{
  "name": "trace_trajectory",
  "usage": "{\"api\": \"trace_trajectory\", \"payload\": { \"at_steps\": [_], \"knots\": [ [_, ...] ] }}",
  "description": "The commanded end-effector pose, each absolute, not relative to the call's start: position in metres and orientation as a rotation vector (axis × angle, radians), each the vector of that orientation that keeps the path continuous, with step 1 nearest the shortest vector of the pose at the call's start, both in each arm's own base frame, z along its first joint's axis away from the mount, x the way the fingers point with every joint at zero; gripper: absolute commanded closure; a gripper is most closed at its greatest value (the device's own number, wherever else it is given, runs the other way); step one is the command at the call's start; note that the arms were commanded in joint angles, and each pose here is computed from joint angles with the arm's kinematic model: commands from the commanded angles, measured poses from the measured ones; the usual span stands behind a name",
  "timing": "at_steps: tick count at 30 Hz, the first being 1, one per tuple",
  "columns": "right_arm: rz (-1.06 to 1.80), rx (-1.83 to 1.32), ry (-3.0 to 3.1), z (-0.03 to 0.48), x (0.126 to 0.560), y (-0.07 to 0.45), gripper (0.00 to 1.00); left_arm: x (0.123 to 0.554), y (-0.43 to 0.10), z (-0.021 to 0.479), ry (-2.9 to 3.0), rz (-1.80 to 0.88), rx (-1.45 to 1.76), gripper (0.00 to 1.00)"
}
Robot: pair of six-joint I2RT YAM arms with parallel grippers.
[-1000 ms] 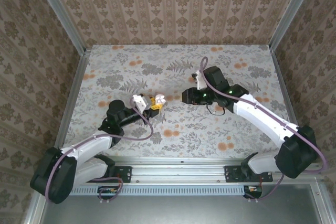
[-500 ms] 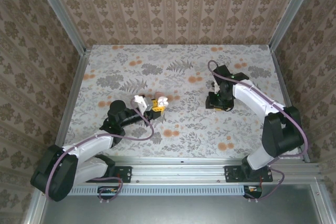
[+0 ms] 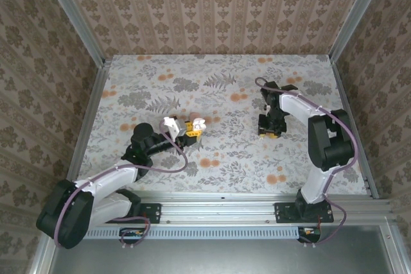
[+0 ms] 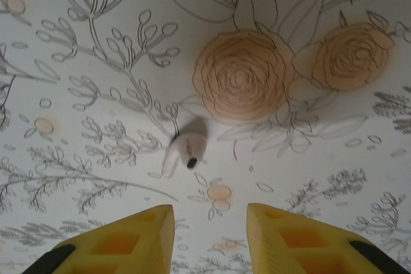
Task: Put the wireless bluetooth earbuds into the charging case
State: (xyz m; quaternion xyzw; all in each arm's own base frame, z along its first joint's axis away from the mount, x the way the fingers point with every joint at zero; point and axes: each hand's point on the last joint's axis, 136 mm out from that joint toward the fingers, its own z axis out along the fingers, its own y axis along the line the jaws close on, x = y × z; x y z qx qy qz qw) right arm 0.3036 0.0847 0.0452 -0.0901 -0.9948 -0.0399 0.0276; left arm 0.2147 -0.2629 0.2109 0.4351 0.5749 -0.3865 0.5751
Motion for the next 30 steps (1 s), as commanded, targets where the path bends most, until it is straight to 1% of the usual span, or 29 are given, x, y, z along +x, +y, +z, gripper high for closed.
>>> {"api": "trace_trajectory", "payload": {
  "at_steps": [1,14,25,30],
  "knots": [
    [-0.153,-0.325,-3.063,0.043,0.314,0.09,0.65,0.211,-0.263,0.216,1.32,-0.897,1.033,0.91],
    [-0.187,-0.324,-3.008,0.02,0.315,0.097,0.67,0.213,-0.263,0.215,1.326,-0.884,1.033,0.91],
    [-0.195,-0.323,-3.009,0.014,0.316,0.098,0.79,0.215,-0.264,0.216,1.328,-0.883,1.035,0.91],
    [-0.2,-0.315,-3.04,0.018,0.319,0.097,0.81,0.215,-0.265,0.216,1.332,-0.884,1.036,0.91]
  ]
}}
